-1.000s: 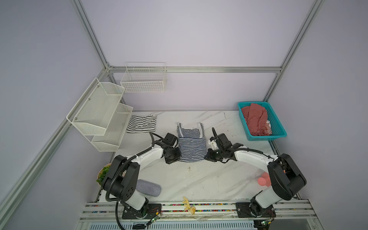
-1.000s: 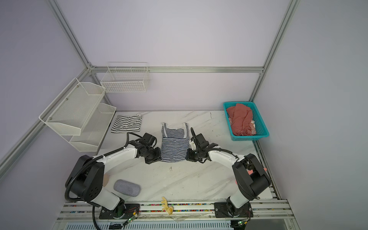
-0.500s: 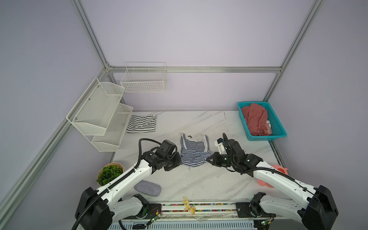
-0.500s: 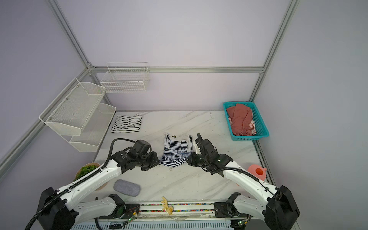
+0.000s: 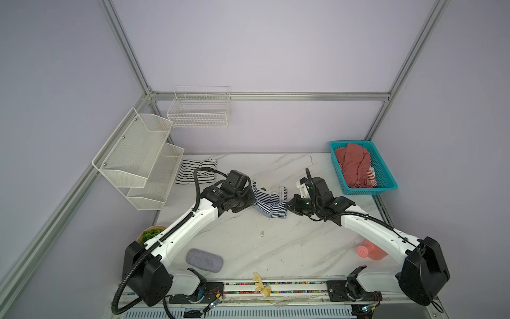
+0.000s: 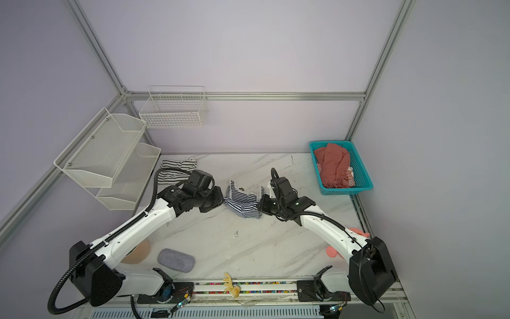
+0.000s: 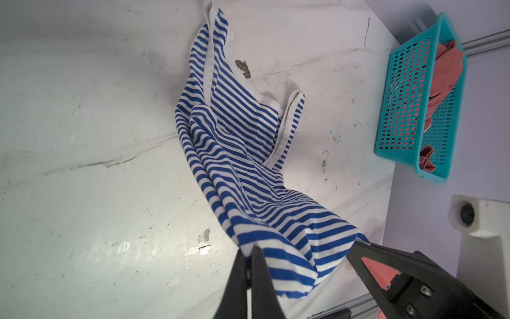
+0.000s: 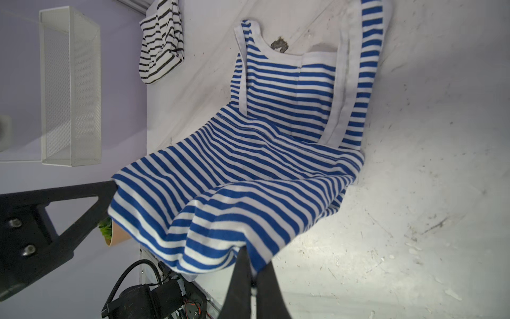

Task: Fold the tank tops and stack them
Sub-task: 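Lift the folded blue top with both grippers and carry it toward the shelf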

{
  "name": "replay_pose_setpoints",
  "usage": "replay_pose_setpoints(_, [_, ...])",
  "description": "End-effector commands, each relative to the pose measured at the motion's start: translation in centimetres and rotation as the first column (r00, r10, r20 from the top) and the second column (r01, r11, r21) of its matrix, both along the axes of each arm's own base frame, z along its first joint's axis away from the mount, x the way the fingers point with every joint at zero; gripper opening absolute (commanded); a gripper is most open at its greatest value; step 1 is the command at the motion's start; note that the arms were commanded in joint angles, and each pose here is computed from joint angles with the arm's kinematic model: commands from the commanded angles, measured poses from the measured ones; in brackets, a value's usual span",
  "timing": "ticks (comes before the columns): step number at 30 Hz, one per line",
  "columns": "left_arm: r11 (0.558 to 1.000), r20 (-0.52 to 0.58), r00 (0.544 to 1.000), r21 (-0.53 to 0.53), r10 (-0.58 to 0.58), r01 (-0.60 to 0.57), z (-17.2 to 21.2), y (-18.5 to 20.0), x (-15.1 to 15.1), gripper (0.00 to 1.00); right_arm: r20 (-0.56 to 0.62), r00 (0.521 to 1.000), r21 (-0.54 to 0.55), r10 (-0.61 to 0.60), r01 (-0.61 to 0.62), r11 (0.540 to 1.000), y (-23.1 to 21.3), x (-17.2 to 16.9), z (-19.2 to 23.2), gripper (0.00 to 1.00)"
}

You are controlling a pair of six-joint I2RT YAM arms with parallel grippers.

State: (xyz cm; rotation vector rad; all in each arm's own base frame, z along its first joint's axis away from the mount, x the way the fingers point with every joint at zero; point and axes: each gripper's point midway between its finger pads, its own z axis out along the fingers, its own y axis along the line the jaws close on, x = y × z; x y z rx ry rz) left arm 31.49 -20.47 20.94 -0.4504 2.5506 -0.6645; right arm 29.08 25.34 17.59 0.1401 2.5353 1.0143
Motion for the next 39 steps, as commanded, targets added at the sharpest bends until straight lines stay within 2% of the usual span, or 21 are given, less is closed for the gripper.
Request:
replay_pose_setpoints(1, [0.998, 0.113, 0.993, -0.041, -0.045, 0.049, 4.8, -1.0, 2.0, 0.0, 0.039, 0.999, 0.017, 0.006, -0.007, 1.0, -0.3, 1.4, 1.6, 0.0])
replay_pose_setpoints(5, [0.996, 0.066, 0.995, -0.044, -0.071, 0.074, 3.6, -2.0, 2.5, 0.0, 0.062, 0.998, 0.024, 0.023, -0.024, 0.999, -0.2, 1.9, 2.5, 0.0])
replay_pose_setpoints(10, [0.996, 0.005, 0.998, -0.058, -0.068, 0.068, 1.8, -2.0, 0.5, 0.0, 0.053, 0.998, 0.03, 0.039, -0.041, 0.999, -0.6, 0.6, 2.0, 0.0])
replay_pose_setpoints(16, [0.995, -0.004, 0.999, -0.093, -0.048, 0.047, 1.7, -1.1, -2.8, 0.0, 0.044, 0.999, 0.065, 0.021, -0.024, 0.998, -1.4, -1.3, 2.2, 0.0])
replay_pose_setpoints(21, [0.996, 0.033, 0.999, -0.084, -0.031, 0.034, 2.6, -0.5, -2.8, 0.0, 0.045, 0.998, 0.097, 0.031, -0.035, 0.995, -0.9, -1.2, 2.7, 0.0])
replay_pose_setpoints(27, [0.998, 0.075, 0.997, -0.055, 0.016, -0.012, 3.1, 1.0, -0.3, 0.0, 0.016, 0.997, 0.054, 0.081, -0.081, 0.995, 0.5, 2.0, 0.9, 0.0])
replay_pose_setpoints(35, [0.991, 0.016, 0.994, -0.084, 0.109, -0.107, 0.5, 4.5, 3.0, 0.0, 0.038, 0.983, 0.06, 0.181, -0.183, 0.981, 4.2, 7.6, 1.1, 0.0])
replay_pose_setpoints(39, [0.987, 0.007, 0.99, -0.082, 0.142, -0.141, -1.3, 6.0, 4.7, 0.0, 0.02, 0.974, 0.076, 0.227, -0.228, 0.971, 6.3, 10.3, -0.4, 0.0])
